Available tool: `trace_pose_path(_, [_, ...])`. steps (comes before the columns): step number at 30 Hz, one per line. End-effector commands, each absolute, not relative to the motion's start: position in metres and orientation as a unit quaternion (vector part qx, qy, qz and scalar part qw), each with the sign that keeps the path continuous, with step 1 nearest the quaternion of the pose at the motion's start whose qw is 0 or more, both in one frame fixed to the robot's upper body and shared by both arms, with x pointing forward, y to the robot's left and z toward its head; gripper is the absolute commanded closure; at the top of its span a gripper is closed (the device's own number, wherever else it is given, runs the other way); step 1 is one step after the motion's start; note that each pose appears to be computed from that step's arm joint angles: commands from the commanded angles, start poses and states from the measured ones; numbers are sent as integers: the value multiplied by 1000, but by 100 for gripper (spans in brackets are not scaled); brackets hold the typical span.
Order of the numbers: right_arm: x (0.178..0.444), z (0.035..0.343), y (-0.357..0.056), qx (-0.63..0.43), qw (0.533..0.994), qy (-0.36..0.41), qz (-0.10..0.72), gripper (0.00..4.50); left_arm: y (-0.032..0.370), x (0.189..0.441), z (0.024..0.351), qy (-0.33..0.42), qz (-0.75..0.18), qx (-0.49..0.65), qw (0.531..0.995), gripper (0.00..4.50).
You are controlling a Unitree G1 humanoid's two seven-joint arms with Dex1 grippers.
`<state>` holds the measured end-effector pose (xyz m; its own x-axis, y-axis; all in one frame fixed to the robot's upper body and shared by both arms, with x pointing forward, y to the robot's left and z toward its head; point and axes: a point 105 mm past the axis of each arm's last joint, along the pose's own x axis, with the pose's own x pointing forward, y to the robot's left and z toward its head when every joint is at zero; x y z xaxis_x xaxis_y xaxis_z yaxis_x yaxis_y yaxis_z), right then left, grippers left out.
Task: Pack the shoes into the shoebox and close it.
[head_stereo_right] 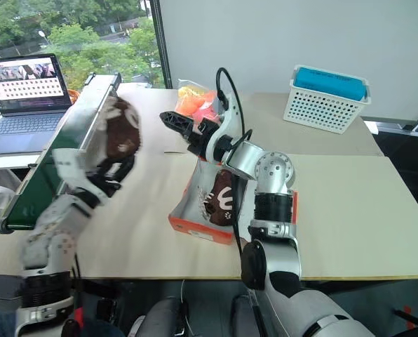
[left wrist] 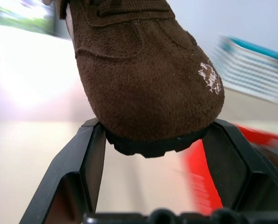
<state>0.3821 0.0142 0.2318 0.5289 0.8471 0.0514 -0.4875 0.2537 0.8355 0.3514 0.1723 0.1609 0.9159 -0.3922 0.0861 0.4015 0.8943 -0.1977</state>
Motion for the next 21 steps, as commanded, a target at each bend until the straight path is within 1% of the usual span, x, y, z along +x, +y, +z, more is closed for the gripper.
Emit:
trace_pose_path(1, [370, 250, 39, 433, 728, 224, 482, 0, 140, 345, 191, -68, -270, -92, 956, 150])
trace_pose_path(7, [371, 243, 39, 426, 731, 236, 478, 0, 115, 341, 185, -53, -307, -97, 945, 150])
trace_pose_path(12, [374, 239, 37, 426, 737, 238, 469, 0, 113, 339, 185, -50, -310, -96, 945, 150])
trace_pose_path(14, [382, 238, 29, 432, 745, 235, 452, 0, 113, 339, 185, -50, -309, -96, 945, 150])
trace_pose_path(16, [389, 240, 20, 439, 749, 228, 440, 0, 114, 339, 184, -49, -309, -97, 945, 150])
trace_pose_path(21, [398, 263, -8, 444, 764, 190, 427, 0, 114, 337, 184, -46, -308, -98, 945, 150])
